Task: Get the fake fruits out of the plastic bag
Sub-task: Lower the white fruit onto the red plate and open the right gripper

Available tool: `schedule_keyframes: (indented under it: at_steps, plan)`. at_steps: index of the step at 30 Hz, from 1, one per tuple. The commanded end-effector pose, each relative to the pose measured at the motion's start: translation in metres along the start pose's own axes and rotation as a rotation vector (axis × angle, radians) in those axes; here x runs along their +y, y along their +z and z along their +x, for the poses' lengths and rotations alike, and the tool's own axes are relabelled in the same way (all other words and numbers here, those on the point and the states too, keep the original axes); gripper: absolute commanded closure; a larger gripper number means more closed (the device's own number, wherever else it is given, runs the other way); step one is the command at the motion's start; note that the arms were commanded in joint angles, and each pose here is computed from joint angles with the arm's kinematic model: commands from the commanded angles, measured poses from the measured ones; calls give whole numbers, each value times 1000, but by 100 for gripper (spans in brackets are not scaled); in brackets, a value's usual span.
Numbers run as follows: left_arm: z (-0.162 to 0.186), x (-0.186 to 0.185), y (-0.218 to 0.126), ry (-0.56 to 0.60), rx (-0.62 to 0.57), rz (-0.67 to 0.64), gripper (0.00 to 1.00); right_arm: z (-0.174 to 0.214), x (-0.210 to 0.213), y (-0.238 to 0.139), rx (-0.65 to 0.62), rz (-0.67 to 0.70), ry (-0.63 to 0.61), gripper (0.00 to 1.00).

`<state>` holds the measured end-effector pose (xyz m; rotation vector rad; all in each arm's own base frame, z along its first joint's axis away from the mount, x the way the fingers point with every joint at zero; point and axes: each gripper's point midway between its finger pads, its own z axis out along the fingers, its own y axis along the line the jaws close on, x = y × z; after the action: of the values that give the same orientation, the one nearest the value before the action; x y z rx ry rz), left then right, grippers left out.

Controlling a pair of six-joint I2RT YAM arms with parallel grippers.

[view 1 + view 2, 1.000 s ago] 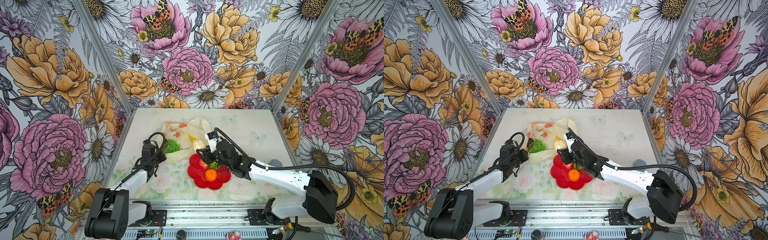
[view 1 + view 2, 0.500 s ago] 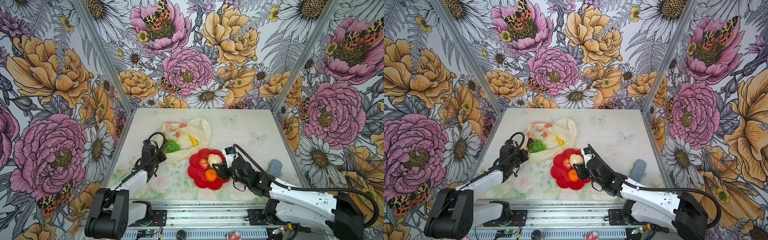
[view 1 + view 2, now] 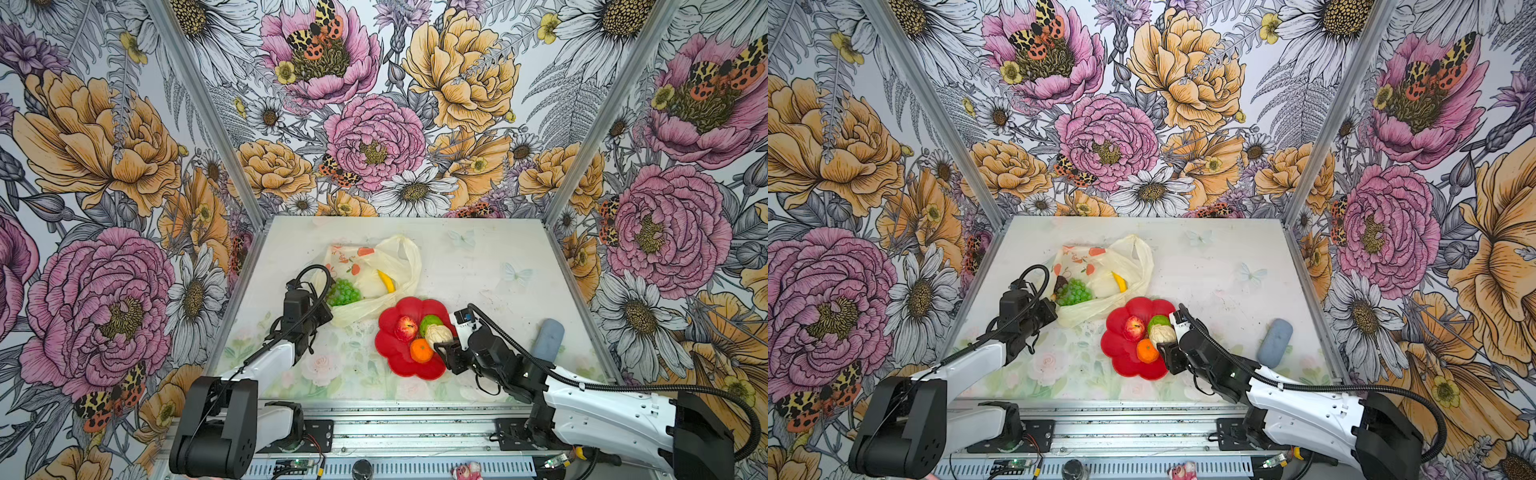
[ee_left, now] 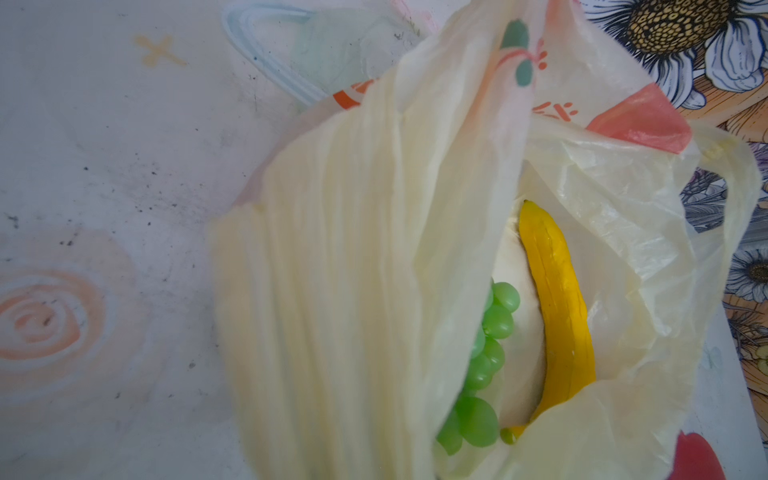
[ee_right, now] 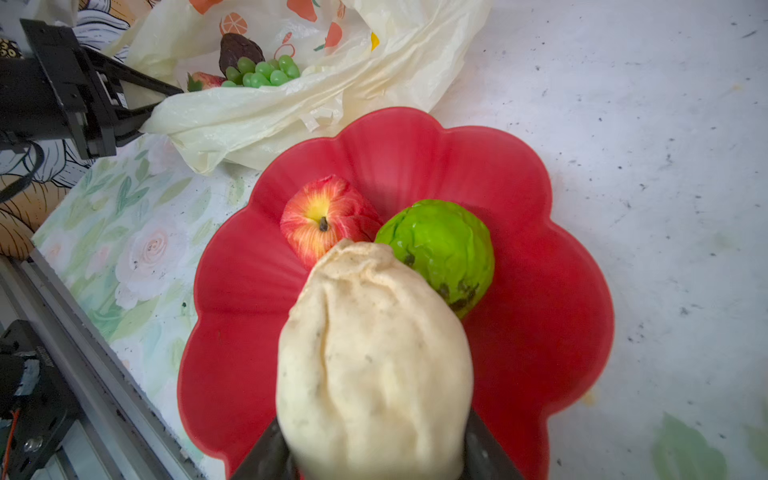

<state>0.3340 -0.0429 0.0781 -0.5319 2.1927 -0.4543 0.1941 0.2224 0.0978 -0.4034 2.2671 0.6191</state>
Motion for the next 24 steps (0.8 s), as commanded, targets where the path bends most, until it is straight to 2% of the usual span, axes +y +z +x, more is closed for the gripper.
schedule_keyframes:
  at_steps: [1,14,24]
  plan:
    - [-5,1,-2,18,-28,2,89,-2,-2,1,-17,14,-31,51]
    - [-5,1,-1,19,-29,2,89,16,-6,12,38,26,-43,48]
    - [-5,0,-1,21,-28,3,89,17,-7,15,47,32,-44,35]
